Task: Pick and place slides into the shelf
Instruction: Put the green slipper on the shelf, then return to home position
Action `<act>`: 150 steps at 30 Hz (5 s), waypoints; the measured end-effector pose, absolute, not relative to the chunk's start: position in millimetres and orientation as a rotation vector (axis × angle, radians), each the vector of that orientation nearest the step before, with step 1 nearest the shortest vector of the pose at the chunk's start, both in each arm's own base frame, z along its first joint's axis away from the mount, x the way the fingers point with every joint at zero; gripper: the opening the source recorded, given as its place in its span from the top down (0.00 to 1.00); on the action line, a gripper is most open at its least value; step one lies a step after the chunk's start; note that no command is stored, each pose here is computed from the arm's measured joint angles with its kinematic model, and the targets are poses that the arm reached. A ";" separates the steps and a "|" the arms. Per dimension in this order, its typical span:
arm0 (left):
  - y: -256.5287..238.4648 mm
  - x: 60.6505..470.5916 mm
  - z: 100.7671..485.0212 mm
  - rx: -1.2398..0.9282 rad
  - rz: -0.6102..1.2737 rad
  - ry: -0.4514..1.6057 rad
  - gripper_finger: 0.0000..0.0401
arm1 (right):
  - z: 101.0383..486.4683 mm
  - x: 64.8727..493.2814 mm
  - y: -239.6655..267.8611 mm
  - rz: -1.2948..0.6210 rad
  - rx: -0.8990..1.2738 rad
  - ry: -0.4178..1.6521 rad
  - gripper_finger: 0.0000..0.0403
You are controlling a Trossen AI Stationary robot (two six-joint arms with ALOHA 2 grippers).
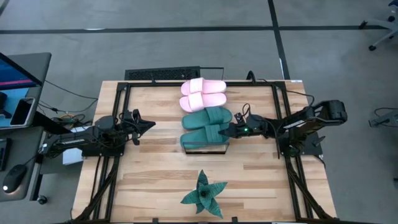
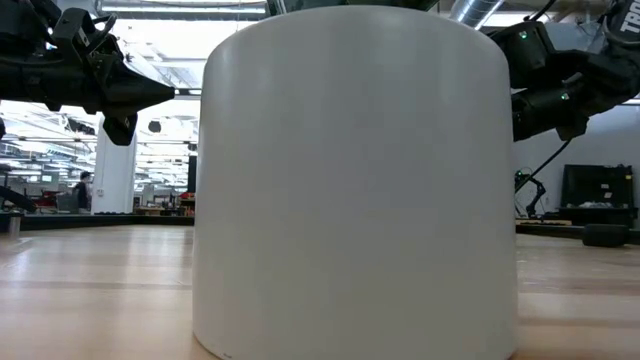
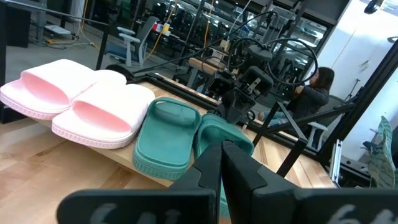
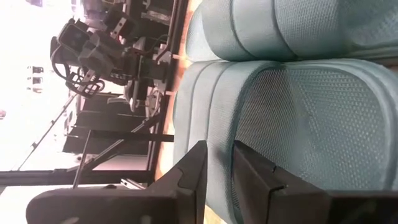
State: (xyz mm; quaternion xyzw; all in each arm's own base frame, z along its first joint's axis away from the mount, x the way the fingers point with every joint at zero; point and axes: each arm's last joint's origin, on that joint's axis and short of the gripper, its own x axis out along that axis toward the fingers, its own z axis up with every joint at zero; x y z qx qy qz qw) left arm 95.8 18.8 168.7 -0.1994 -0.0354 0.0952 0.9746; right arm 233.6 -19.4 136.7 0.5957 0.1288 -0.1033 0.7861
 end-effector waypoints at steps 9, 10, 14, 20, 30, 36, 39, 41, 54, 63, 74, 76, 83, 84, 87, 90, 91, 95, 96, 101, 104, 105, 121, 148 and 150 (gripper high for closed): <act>18.8 95.9 168.5 -0.403 0.192 -0.071 1.00 | 134.7 232.9 -18.8 -0.224 1.295 0.306 0.75; 18.8 95.9 168.5 -0.403 0.192 -0.071 1.00 | 134.7 232.9 -18.7 -0.219 1.296 0.309 0.73; 18.8 95.9 168.5 -0.403 0.192 -0.071 1.00 | 135.0 233.0 -18.4 -0.202 1.306 0.318 0.65; 18.8 95.9 168.6 -0.402 0.192 -0.071 1.00 | 142.3 230.2 -21.3 -0.183 1.301 0.305 0.56; 18.8 95.9 168.7 -0.403 0.192 -0.071 1.00 | 159.3 204.1 -35.4 -0.273 1.254 0.375 0.58; 18.8 95.9 168.5 -0.402 0.192 -0.071 1.00 | 186.9 176.0 -46.9 -0.298 1.193 0.270 0.59; 18.8 95.9 168.6 -0.403 0.192 -0.071 1.00 | 208.7 160.6 -49.5 -0.255 1.127 0.132 0.59; 18.8 95.9 168.6 -0.403 0.192 -0.071 1.00 | 221.3 149.9 -48.9 -0.221 1.080 0.052 0.59; 18.8 95.9 168.5 -0.403 0.192 -0.071 1.00 | 254.5 99.3 -20.2 0.007 0.680 -0.134 0.64; 18.8 95.9 168.6 -0.403 0.192 -0.071 1.00 | 262.7 79.8 9.0 0.336 0.582 -0.158 0.69; 18.8 95.9 168.6 -0.403 0.192 -0.071 1.00 | 255.8 61.9 22.7 0.476 0.409 -0.135 0.73; 18.8 95.9 168.6 -0.402 0.192 -0.071 1.00 | 249.4 63.5 22.3 0.420 0.397 -0.073 0.74; 18.8 95.9 168.5 -0.402 0.192 -0.071 1.00 | 230.9 66.2 18.1 0.235 0.334 0.078 0.76; 18.8 95.9 168.6 -0.403 0.192 -0.071 1.00 | 230.9 66.4 17.1 0.206 0.331 0.075 0.76; 18.8 95.9 168.6 -0.403 0.192 -0.071 1.00 | 227.6 68.0 14.2 0.103 0.348 0.071 0.76; 18.8 95.9 168.6 -0.402 0.191 -0.071 1.00 | 215.2 74.7 13.5 0.013 0.387 0.056 0.76; 18.8 95.9 168.5 -0.402 0.191 -0.071 1.00 | 208.2 77.7 13.7 -0.010 0.396 0.059 0.76; 18.8 95.9 168.6 -0.403 0.191 -0.071 1.00 | 176.1 89.3 15.2 -0.075 0.427 0.067 0.76; 18.8 95.9 168.5 -0.402 0.191 -0.070 1.00 | 173.4 90.8 15.5 -0.076 0.431 0.050 0.76; 18.7 95.9 168.6 -0.403 0.191 -0.071 1.00 | 173.6 92.2 15.8 -0.069 0.386 0.002 0.76; 18.8 95.9 168.5 -0.403 0.191 -0.071 1.00 | 172.6 92.9 16.3 -0.063 0.365 0.016 0.76; 18.8 95.9 168.6 -0.403 0.191 -0.071 1.00 | 172.2 93.3 16.4 -0.064 0.352 0.021 0.76; 18.8 95.9 168.6 -0.403 0.192 -0.071 1.00 | 166.5 97.9 17.3 -0.085 0.297 0.091 0.76; 18.8 95.9 168.6 -0.403 0.192 -0.071 1.00 | 167.2 97.4 13.5 -0.210 0.118 0.080 0.76; 18.8 95.9 168.6 -0.403 0.192 -0.071 1.00 | 167.2 97.4 13.5 -0.209 0.118 0.080 0.76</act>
